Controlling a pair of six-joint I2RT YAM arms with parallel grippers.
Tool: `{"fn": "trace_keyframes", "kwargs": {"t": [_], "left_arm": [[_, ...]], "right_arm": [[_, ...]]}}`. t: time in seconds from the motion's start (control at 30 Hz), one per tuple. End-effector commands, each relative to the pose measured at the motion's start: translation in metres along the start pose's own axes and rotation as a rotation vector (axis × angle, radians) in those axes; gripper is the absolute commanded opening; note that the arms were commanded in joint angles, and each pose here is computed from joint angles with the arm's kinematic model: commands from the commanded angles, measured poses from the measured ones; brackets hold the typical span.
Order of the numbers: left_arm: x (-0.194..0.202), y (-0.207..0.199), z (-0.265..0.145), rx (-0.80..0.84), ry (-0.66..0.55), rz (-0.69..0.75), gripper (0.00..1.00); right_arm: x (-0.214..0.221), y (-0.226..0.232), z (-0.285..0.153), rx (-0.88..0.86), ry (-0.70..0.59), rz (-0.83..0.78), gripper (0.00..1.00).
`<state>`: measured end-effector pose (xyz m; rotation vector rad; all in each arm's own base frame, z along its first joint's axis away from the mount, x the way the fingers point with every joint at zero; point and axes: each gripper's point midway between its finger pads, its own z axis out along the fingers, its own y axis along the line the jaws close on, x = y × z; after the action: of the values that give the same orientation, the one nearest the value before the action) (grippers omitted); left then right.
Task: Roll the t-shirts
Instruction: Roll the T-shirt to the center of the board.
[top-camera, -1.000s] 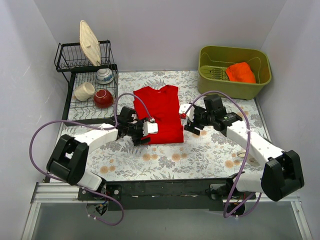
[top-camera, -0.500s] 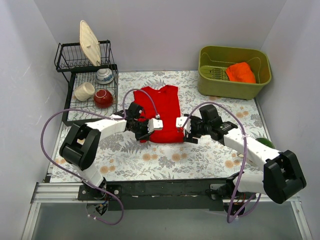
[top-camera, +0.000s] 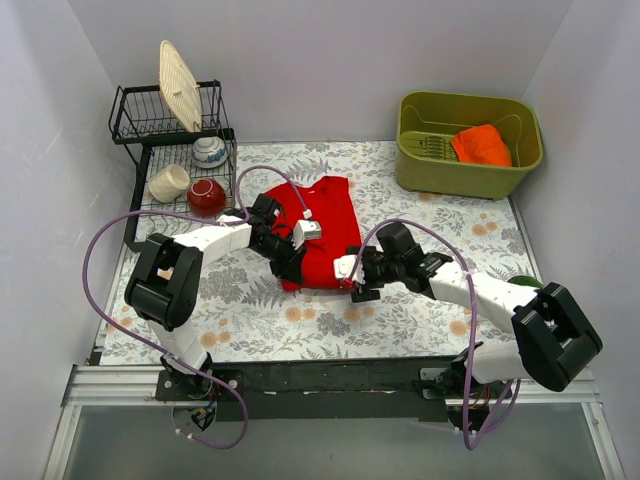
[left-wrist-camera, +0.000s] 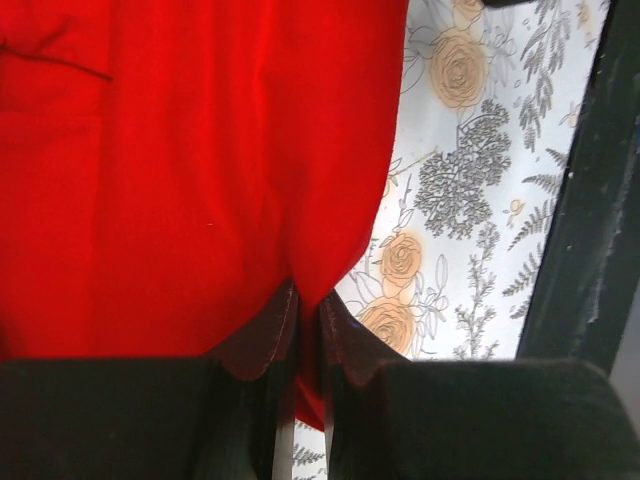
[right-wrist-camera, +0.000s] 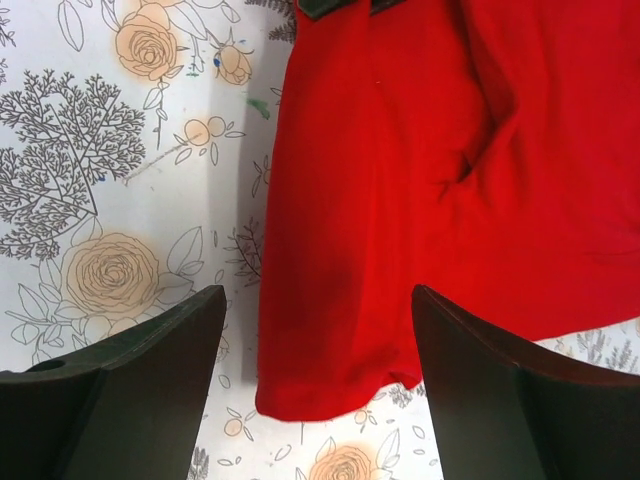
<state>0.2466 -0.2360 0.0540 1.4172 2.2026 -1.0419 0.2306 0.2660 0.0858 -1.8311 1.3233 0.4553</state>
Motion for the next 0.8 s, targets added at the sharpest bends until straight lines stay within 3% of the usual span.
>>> {"fn": "trace_keyframes", "kwargs": {"t": [0.0, 0.17, 0.47, 0.53, 0.6, 0.63, 0.67, 0.73, 0.77], "left_arm": [[-0.02, -0.009, -0.009, 0.049, -0.068, -0.049, 0.01], [-0.024, 0.0, -0.016, 0.045, -0.109, -0.113, 0.0], [-0.015, -0.001, -0.024, 0.052, -0.111, -0.132, 0.0], [-0.008, -0.002, -0.023, 0.054, -0.1, -0.127, 0.0], [-0.005, -0.002, -0.024, 0.051, -0.095, -0.107, 0.01], [-0.001, -0.002, -0.024, 0.049, -0.083, -0.107, 0.04], [0.002, -0.001, -0.027, 0.021, -0.072, -0.087, 0.13], [0.001, 0.004, -0.032, -0.035, -0.078, -0.025, 0.34], [0.014, 0.005, -0.03, -0.069, -0.058, -0.02, 0.39]], "right_arm": [[-0.008, -0.001, 0.01, -0.008, -0.042, -0.027, 0.83], [-0.007, 0.005, 0.022, -0.03, -0.056, -0.035, 0.84], [0.015, -0.029, 0.046, 0.199, 0.011, -0.063, 0.82], [0.022, -0.035, 0.049, 0.231, 0.039, -0.079, 0.78], [0.029, -0.038, 0.053, 0.233, 0.065, -0.082, 0.65], [0.028, -0.045, 0.053, 0.246, 0.072, -0.084, 0.59], [0.031, -0.042, 0.054, 0.231, 0.09, -0.077, 0.47], [0.027, -0.043, 0.053, 0.215, 0.087, -0.068, 0.39], [0.02, -0.047, 0.052, 0.208, 0.078, -0.065, 0.35]]}}
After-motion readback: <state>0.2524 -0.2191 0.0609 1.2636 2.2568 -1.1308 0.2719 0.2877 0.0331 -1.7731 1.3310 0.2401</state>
